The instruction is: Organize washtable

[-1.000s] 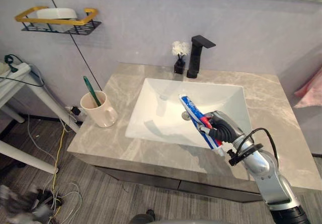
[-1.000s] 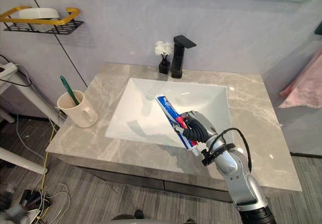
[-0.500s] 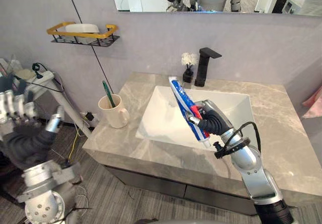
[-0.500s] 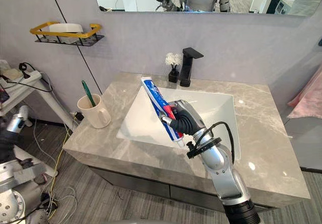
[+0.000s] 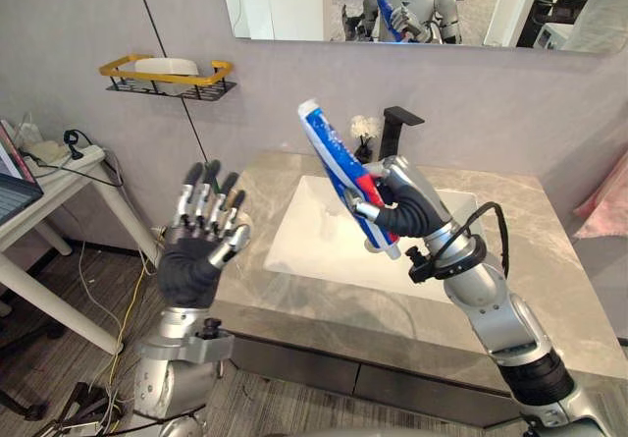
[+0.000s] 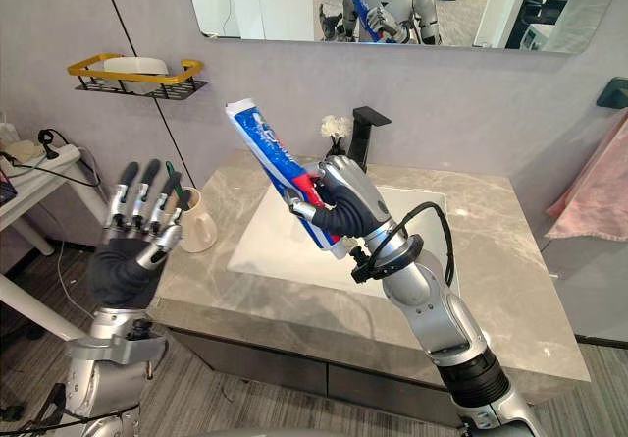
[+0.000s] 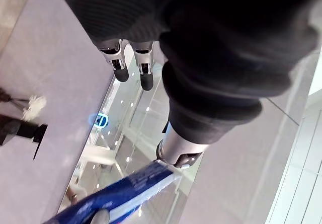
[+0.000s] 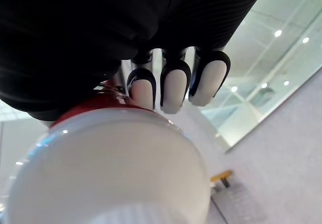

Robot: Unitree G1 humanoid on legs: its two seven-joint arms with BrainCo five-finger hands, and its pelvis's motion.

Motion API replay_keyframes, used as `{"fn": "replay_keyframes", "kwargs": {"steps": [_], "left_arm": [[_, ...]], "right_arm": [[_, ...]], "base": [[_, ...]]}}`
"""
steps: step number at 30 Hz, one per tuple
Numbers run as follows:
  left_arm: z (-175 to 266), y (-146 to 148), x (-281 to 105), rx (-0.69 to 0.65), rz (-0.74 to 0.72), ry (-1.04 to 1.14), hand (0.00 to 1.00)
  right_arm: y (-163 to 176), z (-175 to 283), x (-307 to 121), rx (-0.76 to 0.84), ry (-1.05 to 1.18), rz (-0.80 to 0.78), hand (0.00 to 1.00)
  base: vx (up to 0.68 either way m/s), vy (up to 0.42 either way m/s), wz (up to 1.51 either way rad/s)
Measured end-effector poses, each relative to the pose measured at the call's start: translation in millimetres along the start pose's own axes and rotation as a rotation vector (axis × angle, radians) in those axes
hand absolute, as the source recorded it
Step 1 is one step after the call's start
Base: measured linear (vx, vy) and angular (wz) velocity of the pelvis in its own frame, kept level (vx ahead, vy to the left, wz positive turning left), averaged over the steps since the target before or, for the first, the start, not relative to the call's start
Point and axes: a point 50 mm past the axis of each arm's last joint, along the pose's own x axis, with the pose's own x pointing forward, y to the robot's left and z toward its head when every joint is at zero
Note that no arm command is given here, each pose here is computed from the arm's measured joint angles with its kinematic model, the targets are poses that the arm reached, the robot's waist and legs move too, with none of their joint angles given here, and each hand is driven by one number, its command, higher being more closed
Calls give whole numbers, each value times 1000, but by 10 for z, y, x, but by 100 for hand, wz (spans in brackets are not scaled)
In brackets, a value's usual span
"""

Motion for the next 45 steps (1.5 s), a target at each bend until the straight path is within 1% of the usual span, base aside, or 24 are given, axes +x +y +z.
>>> {"fn": "replay_keyframes", "kwargs": {"steps": [3,7,9,14,17,18,21,25,28,33,34,45], "left_arm": [[-89,-77,41,-43,-66,54,0],[-108,-201,157,-47,-180,65,0],[-132,-219,188,-47,-201,74,0],[-190,-256,234,-83,-219,103,0],[-194,-288,263,-88,-232,102,0],[-209,-324,288,-92,-255,107,0],[-237,-319,320,-87,-264,117,0],[-276,-336,331,-103,-274,135,0],[-339,-305,321,-118,-259,167,0],[-417,-253,298,-126,-245,217,0],[-425,-248,293,-135,-245,227,100],[-476,-216,274,-141,-237,255,100]], "right_arm": [[81,34,34,-3,-36,49,100],[197,20,39,-9,-49,131,100],[215,20,43,-12,-54,144,100],[271,-43,57,-47,-55,206,100],[312,-53,64,-44,-56,225,100],[344,-54,63,-43,-58,244,100],[418,-32,44,-51,-79,294,100],[416,-51,17,-103,-89,307,100],[440,-80,-6,-119,-84,312,100],[467,-131,-55,-197,-89,355,100],[465,-135,-64,-207,-93,362,100],[494,-113,-105,-236,-131,392,100]], "base": [[-25,-2,1],[-27,1,-1],[0,0,0],[-14,3,-5],[-3,4,-3],[0,0,0],[-10,0,-1],[-9,0,0],[-18,0,-2],[-11,0,-1],[0,0,0],[0,0,0]]}}
